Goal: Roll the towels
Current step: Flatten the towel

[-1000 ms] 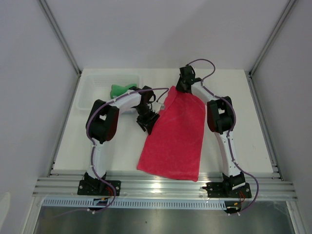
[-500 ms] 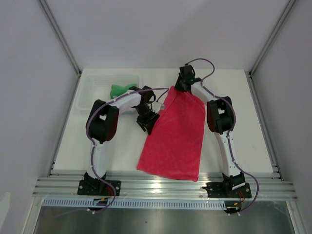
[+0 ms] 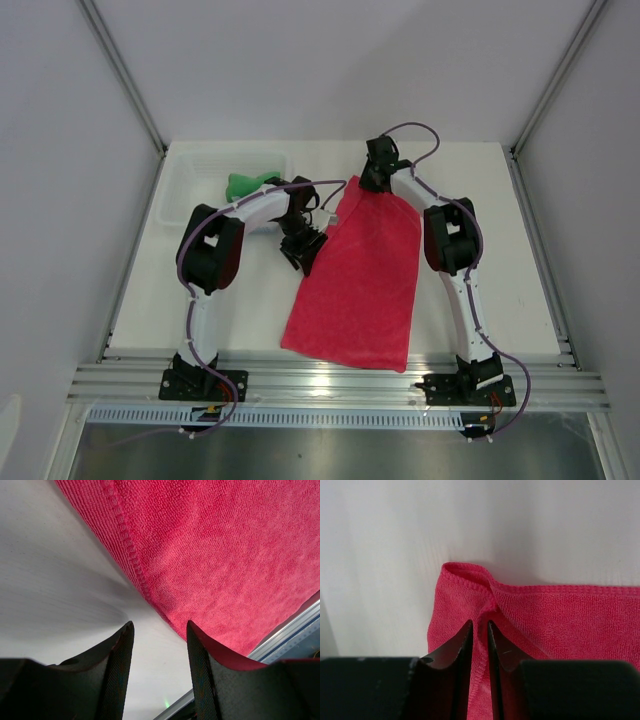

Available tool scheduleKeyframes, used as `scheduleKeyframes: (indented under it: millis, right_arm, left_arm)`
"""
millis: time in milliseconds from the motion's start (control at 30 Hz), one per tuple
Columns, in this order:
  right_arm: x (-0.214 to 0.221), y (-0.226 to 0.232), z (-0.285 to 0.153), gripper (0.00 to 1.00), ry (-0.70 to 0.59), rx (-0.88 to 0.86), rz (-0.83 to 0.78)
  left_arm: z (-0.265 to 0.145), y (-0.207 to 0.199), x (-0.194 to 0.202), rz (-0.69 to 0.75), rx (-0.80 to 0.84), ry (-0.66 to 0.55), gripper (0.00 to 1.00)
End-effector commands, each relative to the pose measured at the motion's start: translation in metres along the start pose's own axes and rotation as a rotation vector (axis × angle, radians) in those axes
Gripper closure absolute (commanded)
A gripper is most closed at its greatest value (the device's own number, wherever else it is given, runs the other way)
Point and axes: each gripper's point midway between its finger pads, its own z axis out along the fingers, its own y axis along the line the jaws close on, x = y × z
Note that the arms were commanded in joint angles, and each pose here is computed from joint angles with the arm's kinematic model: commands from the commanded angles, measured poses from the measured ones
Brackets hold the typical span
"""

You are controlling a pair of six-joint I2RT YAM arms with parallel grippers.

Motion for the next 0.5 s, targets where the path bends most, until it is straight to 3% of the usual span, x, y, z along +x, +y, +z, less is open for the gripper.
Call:
scheduleKeyframes:
  millis: [0, 100, 333, 467]
  right_arm:
    - [-0.013, 0.004, -0.010, 0.79, -0.042, 0.036, -0.020]
    - [-0.013, 0.002, -0.006, 0.79, -0.033, 0.024, -0.006]
    - [-0.014, 0.008, -0.001, 0.88, -0.034, -0.001, -0.004]
    - [-0.013, 0.003, 0.000, 1.00, -0.030, 0.022, -0.012]
  left_arm:
    - [-0.002, -0.005, -0.002, -0.013, 0.033, -0.013, 0.50]
    - [-0.003, -0.004, -0.002, -0.013, 0.032, -0.014, 0.50]
    - [-0.002, -0.005, -0.002, -0.013, 0.033, -0.013, 0.50]
    - [-0.004, -0.005, -0.003, -0.012, 0.033, -0.016, 0.50]
